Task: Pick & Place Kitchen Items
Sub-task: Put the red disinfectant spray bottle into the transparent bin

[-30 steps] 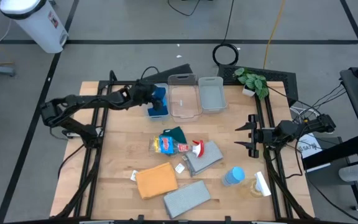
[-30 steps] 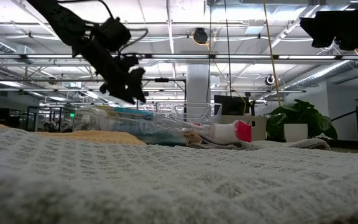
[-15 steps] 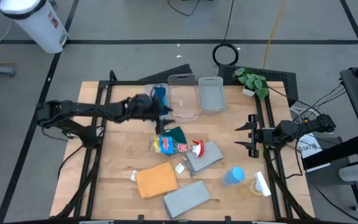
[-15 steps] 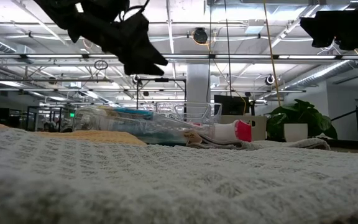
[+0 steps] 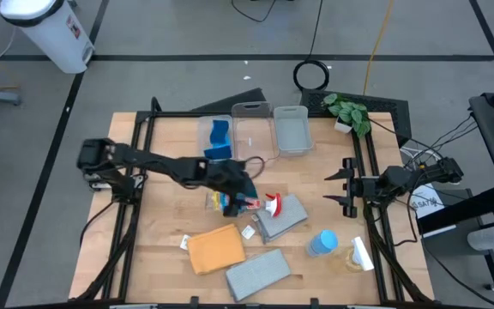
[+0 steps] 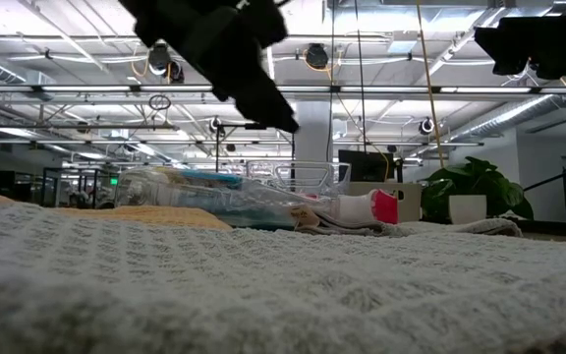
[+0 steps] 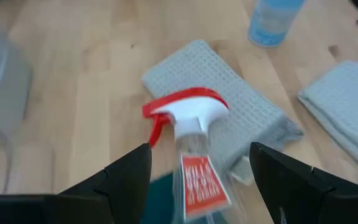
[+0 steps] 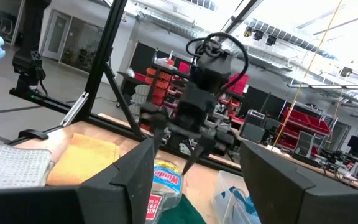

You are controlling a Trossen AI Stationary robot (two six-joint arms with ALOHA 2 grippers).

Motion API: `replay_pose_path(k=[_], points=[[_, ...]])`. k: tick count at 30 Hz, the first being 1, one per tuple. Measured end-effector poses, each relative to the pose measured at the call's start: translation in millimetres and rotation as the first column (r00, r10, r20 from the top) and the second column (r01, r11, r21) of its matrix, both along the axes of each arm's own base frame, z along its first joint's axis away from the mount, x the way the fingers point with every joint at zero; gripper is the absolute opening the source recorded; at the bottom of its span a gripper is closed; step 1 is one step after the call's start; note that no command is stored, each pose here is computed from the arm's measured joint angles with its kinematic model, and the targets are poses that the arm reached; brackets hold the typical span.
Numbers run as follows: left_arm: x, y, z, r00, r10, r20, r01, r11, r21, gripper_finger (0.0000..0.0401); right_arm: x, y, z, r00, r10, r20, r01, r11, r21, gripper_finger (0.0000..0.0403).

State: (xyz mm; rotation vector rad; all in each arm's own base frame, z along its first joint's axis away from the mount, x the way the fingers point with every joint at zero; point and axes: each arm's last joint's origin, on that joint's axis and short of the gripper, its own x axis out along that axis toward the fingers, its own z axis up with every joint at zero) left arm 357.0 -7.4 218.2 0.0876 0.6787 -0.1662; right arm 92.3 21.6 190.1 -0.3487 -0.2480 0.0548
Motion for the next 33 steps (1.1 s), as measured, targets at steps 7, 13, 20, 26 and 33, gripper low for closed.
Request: replay_pose_path(k=[7,13,20,26,33], points=[[38.4,-2.7,-22.1,0.995,-0.075,-0.058,0.076,0.997,0.003,0.0273,0.0,0.0,0.0,1.000,0.000,0.000,0.000,1.000,0.000,0.0208],[47.2,-0.7,-38.0,0.988,-0.097,-0.119,0.098,0.995,0.002,0.0273,0.0,0.0,0.0,1.000,0.000,0.001,0.000,1.000,0.000,0.0208],[47.4,5.0,-38.6,0.990,-0.064,-0.127,0.062,0.998,-0.019,0.0273,-0.1,0.0,0.2,1.000,0.000,0.002,0.000,1.000,0.001,0.0208],[50.9,3.6,-51.7,0.987,-0.061,-0.150,0.058,0.998,-0.029,0.0273,0.0,0.0,0.0,1.000,0.000,0.000,0.000,1.000,0.000,0.0208],[55.2,5.8,-69.7,0.982,-0.068,-0.174,0.066,0.998,-0.018,0.0273,0.0,0.0,0.1,1.000,0.000,0.001,0.000,1.000,0.000,0.0208]])
